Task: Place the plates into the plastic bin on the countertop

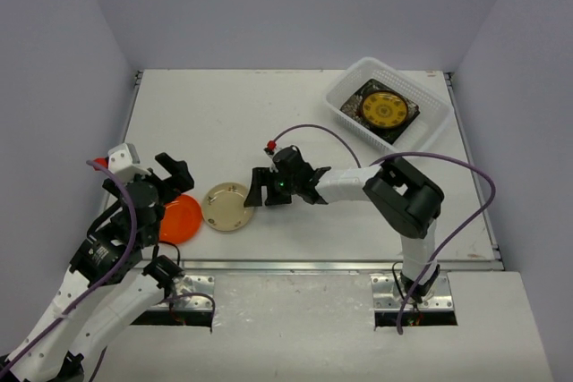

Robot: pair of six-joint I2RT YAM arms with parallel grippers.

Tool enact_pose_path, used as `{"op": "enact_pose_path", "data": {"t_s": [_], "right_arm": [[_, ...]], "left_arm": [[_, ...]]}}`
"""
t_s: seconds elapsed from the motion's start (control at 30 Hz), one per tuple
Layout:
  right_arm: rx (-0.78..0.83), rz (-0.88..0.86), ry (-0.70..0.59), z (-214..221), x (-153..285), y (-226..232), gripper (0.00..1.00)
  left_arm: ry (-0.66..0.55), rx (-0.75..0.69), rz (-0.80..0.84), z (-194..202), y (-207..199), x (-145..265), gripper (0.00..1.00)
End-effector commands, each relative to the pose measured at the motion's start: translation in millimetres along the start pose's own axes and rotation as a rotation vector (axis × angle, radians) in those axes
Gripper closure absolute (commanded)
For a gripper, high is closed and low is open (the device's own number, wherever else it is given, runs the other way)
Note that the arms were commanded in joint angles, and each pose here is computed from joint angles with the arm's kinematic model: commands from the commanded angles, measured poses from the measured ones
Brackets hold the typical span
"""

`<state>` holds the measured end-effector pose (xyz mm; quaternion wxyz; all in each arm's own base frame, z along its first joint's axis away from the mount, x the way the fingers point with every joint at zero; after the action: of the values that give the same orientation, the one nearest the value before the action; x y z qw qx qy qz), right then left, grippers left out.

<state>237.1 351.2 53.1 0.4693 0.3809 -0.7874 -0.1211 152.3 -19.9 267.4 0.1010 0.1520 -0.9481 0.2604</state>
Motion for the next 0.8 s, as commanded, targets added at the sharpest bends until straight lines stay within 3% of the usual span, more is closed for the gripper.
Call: {"op": "enact_pose_path", "data": {"t_s": [0.0,0.13,0.27,0.47,0.67,0.77], "right_arm": [[-0.107,-0.013,-0.088,-19,-23,4,0.30],[-0.182,0.058,-0.052,-4,-42,-15,0.42],[-0.226,0.157,-0.045,8,-47,-34,0.69],[-0.209,0.164,-0.056,7,-32,-30,1.00],[-0.158,0.054,-0.222,-45,40,-12,1.00],[-0.188,0.046,-0.366,-85,106,-33,1.00]], "left_arm": [[-0.026,0.031,0.012,-9,-5,1,0.00],[-0.025,0.030,0.016,-10,-6,1,0.00],[-0.024,0.030,0.021,-10,-6,1,0.00],[-0.022,0.029,0.035,-10,-8,2,0.00],[-0.018,0.025,0.046,-9,-9,2,0.00],[-0.016,0.024,0.049,-9,-9,2,0.00]]}}
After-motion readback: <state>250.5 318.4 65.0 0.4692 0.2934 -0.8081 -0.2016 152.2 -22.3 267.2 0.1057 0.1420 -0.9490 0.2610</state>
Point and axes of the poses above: each gripper's point midway between its finger pads, its own x axis back along the fingers, its own y axis along the line the jaws close on, z = x × y, the point moved 6 cm from there along x, back along the fingers, and after that the axes turned 10 degrees about x, right-handed, at the moved point
